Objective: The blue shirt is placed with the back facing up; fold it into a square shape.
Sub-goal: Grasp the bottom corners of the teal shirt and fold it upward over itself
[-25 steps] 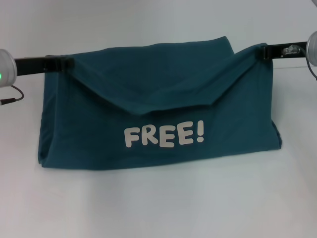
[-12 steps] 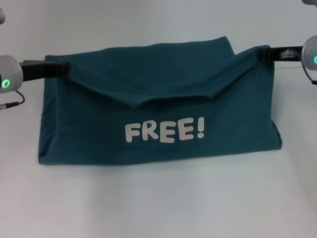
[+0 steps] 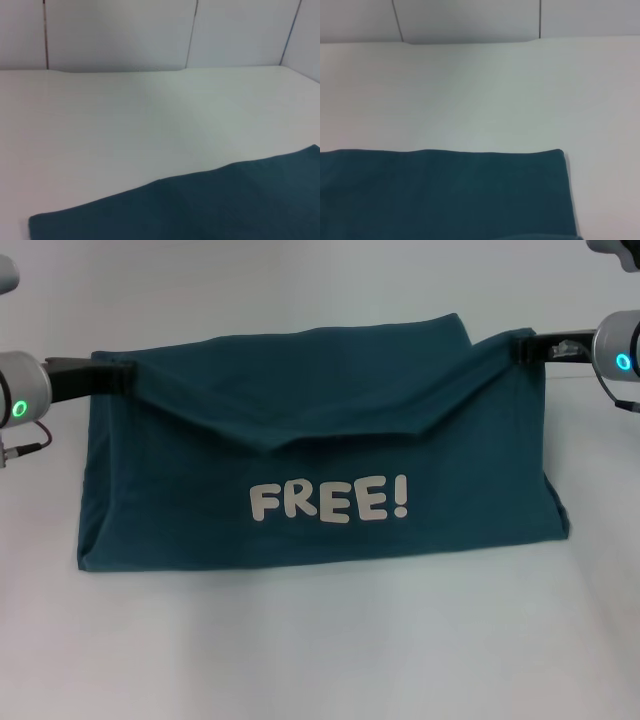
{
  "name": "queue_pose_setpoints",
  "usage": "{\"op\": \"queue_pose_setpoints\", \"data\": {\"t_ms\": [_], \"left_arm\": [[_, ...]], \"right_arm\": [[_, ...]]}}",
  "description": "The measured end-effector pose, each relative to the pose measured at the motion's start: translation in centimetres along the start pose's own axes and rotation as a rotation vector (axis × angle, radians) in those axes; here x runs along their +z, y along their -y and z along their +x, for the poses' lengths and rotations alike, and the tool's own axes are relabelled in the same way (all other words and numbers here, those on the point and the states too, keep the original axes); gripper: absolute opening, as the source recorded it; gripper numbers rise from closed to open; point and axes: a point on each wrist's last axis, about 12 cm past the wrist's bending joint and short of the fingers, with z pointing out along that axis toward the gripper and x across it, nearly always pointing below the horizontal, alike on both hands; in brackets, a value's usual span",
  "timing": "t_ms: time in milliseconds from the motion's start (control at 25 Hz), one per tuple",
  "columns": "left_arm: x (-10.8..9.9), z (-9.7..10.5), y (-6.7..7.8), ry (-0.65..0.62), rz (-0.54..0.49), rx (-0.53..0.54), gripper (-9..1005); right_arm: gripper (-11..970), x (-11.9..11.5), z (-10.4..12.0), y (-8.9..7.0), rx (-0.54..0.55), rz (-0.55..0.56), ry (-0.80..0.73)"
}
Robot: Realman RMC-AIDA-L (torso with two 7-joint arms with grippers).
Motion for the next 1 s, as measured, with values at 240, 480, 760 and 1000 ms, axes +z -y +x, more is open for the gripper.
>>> {"op": "queue_pose_setpoints", "data": {"t_ms": [240, 480, 760, 1000], "left_arm": [[0.3, 0.9, 0.2, -0.001, -0.019, -0.020, 37], [0.5, 0.9, 0.4, 0.000, -0.020, -0.006, 184], [1.1, 0.6, 0.7, -0.005, -0.026, -0.001, 338], [1.4, 0.6, 0.5, -0.011, -0.052, 0.017, 484]], "right_arm": [[72, 0.3, 0.3, -0.4, -0.002, 0.009, 0.015], [91, 0.8, 0.6, -0.8, -0.018, 0.024, 0.018], [458, 0.9, 0.6, -0.9, -0.017, 0.020, 0.017], [717, 0.9, 1.0, -0.8, -0.011, 0.022, 0.009]]}}
